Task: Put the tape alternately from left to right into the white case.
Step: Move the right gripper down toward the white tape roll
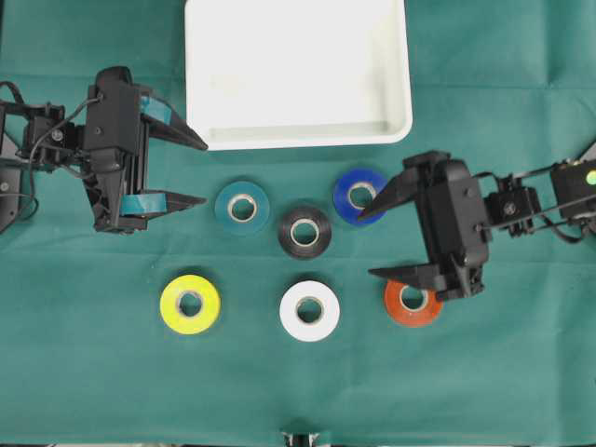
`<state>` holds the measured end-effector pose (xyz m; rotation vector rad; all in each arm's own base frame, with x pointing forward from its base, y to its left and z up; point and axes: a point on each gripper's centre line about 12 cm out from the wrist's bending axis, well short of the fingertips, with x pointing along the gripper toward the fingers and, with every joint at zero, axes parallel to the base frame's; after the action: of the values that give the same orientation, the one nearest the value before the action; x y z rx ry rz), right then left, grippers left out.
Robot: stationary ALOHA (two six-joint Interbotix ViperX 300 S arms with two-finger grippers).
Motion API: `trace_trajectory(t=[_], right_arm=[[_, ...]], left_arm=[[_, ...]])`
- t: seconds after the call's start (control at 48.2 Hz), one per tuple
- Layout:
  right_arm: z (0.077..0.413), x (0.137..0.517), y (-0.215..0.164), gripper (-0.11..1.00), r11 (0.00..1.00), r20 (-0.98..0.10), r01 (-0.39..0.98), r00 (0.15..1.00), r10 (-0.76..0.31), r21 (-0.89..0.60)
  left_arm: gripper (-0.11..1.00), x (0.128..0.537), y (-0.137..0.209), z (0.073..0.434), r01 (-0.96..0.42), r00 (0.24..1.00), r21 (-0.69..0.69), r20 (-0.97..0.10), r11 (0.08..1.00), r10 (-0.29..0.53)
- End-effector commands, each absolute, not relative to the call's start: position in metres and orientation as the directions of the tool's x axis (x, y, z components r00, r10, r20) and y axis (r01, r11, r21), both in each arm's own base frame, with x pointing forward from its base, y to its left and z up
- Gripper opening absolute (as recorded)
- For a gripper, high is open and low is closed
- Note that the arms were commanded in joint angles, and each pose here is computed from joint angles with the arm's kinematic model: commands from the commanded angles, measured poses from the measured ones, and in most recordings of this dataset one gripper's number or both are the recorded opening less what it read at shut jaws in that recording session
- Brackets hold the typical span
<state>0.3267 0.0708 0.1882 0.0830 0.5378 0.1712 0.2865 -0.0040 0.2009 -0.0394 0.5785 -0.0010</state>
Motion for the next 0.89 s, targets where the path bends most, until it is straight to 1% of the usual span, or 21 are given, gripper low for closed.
trace_trajectory(t=[0.0,0.27,0.539,0.643,0.871], right_arm=[[0.198,0.333,0.075,0.86,0.980,-0.474,-0.153,0.859,0.195,0.126],[0.193,0.342,0.085,0.86,0.979,-0.526,-0.167,0.825,0.206,0.121],[0.178,0.364,0.110,0.86,0.974,-0.649,-0.202,0.729,0.220,0.104],[0.170,0.370,0.122,0.86,0.971,-0.679,-0.218,0.697,0.228,0.103],[0.158,0.384,0.146,0.86,0.960,-0.694,-0.259,0.673,0.255,0.102]], left_arm=[[0.96,0.292,-0.005,0.212,-0.007,0.857,-0.038,-0.515,0.999,-0.013],[0.96,0.292,-0.003,0.212,-0.013,0.857,-0.040,-0.515,0.999,-0.009],[0.96,0.292,0.000,0.212,-0.024,0.856,-0.040,-0.517,0.999,0.000],[0.96,0.292,0.003,0.211,-0.033,0.855,-0.039,-0.519,0.999,0.008],[0.96,0.292,0.005,0.210,-0.041,0.853,-0.039,-0.522,0.998,0.014]])
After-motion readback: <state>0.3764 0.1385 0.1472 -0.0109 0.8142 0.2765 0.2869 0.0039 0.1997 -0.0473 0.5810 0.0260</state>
